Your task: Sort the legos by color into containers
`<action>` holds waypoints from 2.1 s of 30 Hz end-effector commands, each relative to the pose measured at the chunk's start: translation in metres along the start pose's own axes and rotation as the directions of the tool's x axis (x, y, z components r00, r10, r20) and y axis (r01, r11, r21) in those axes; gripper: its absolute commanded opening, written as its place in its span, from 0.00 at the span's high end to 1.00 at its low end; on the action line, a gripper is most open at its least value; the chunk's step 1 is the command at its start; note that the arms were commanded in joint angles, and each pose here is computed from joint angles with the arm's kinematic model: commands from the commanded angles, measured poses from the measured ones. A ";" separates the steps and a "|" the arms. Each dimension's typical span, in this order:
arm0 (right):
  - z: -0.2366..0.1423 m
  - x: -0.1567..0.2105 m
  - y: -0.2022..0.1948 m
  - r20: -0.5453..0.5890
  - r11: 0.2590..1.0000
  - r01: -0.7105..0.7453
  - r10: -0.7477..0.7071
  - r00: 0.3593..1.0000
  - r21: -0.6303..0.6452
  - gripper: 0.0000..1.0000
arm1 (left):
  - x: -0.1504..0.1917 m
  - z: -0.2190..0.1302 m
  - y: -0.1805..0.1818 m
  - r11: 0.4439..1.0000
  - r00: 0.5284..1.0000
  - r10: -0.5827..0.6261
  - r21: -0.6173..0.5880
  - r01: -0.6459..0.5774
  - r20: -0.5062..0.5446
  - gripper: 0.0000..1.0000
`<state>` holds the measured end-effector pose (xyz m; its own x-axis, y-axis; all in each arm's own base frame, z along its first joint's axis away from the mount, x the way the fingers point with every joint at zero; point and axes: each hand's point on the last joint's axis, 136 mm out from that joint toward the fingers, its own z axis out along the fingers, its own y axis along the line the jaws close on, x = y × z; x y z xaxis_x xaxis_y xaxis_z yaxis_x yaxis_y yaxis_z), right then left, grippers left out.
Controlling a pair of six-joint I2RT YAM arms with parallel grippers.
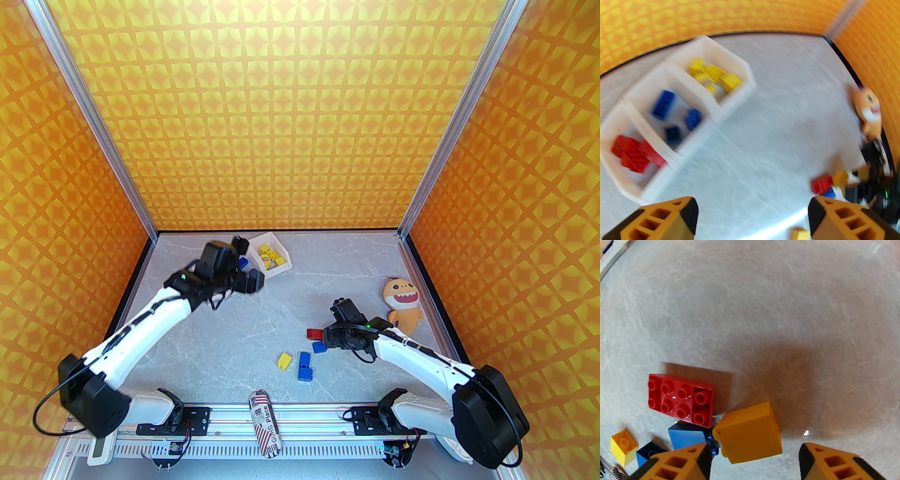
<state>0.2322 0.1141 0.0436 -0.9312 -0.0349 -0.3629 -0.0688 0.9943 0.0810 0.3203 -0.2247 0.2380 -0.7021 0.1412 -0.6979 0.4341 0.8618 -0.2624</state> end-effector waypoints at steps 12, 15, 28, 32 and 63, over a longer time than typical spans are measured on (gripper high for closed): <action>0.013 0.000 -0.001 -0.038 0.999 -0.006 0.007 0.999 0.039 0.36 | 0.018 -0.042 -0.017 0.996 0.997 0.027 0.081 -0.033 0.072 0.15; 0.015 -0.004 -0.004 -0.032 0.998 -0.012 0.014 0.999 0.063 0.38 | 0.020 -0.043 -0.017 0.996 0.997 0.027 0.079 -0.032 0.066 0.15; 0.021 -0.023 -0.002 -0.028 0.995 0.013 -0.010 1.000 0.094 0.60 | 0.022 -0.058 -0.017 0.995 0.995 0.038 0.085 -0.046 0.093 0.15; 0.019 -0.036 0.004 -0.008 0.996 0.017 -0.017 1.000 0.083 0.70 | 0.023 -0.060 -0.017 0.995 0.994 0.036 0.088 -0.046 0.106 0.15; 0.034 -0.312 0.172 0.379 0.956 0.141 -0.035 0.925 -0.255 0.74 | 0.042 -0.078 -0.020 0.991 0.992 -0.054 0.127 0.039 0.116 0.15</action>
<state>0.5016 0.2850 0.1246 -0.7643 -0.0503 -0.6429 -0.2566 0.9384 0.2315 0.2483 -0.1967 0.2611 -0.6486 0.0484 -0.7596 0.4640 0.8162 -0.3442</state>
